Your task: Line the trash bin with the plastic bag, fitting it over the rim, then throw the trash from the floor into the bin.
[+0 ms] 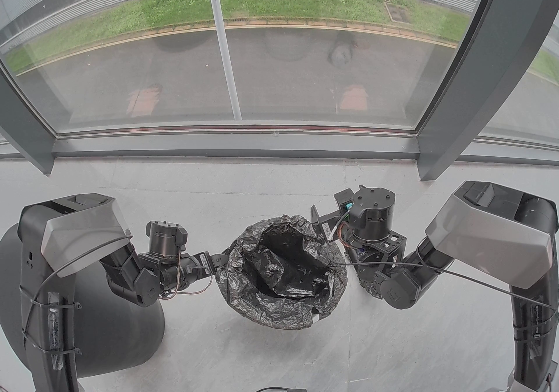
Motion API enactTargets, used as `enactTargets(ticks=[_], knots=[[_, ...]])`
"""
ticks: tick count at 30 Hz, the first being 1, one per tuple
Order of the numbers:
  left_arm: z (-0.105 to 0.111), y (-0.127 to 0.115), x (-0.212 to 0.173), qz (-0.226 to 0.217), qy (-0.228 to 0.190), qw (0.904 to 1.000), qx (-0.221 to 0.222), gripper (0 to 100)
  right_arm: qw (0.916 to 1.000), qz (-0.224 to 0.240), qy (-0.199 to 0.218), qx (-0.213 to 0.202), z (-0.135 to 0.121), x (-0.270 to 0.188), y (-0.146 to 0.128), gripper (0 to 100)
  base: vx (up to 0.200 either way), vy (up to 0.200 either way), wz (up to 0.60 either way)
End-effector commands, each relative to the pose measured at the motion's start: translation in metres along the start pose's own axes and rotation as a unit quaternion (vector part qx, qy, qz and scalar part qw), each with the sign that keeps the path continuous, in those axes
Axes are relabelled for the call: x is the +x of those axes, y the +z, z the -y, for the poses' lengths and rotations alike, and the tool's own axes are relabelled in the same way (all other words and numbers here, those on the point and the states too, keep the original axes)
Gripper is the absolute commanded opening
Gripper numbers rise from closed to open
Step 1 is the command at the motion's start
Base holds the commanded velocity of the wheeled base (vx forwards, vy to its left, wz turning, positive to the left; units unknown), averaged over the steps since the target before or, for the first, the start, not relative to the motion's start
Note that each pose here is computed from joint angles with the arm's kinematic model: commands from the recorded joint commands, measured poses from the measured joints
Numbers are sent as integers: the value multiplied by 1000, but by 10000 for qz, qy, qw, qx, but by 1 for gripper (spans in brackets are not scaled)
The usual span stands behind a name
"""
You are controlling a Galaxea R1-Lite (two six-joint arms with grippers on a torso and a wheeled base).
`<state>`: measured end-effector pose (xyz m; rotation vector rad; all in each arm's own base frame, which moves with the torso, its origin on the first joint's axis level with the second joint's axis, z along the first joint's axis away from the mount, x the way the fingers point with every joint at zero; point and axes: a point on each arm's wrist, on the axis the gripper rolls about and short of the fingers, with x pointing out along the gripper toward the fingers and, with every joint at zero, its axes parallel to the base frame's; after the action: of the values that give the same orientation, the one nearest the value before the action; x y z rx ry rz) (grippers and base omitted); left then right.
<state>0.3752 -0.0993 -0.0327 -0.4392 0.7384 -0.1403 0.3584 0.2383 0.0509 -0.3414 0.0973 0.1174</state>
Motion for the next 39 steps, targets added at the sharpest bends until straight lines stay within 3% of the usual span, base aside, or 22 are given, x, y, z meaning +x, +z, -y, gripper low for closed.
enactTargets(ticks=[1,9,16,24,39], knots=[[16,14,-34,235,-190,9995,-91,100,10000,-2,16,27,7,-11,6,100,0,0,0],[40,21,-91,441,-569,9970,-286,100,9987,-24,508,-7,-32,-27,1,100,0,0,0],[46,20,-119,516,-747,9939,-627,100,9968,-206,770,26,-58,-26,-3,100,0,0,0],[57,36,-148,930,-1042,9882,-629,100,9908,-755,1015,483,-82,-14,26,100,0,0,0],[53,34,-154,1064,-1156,9855,-636,100,9862,-1002,1287,302,-119,-6,20,100,0,0,0]])
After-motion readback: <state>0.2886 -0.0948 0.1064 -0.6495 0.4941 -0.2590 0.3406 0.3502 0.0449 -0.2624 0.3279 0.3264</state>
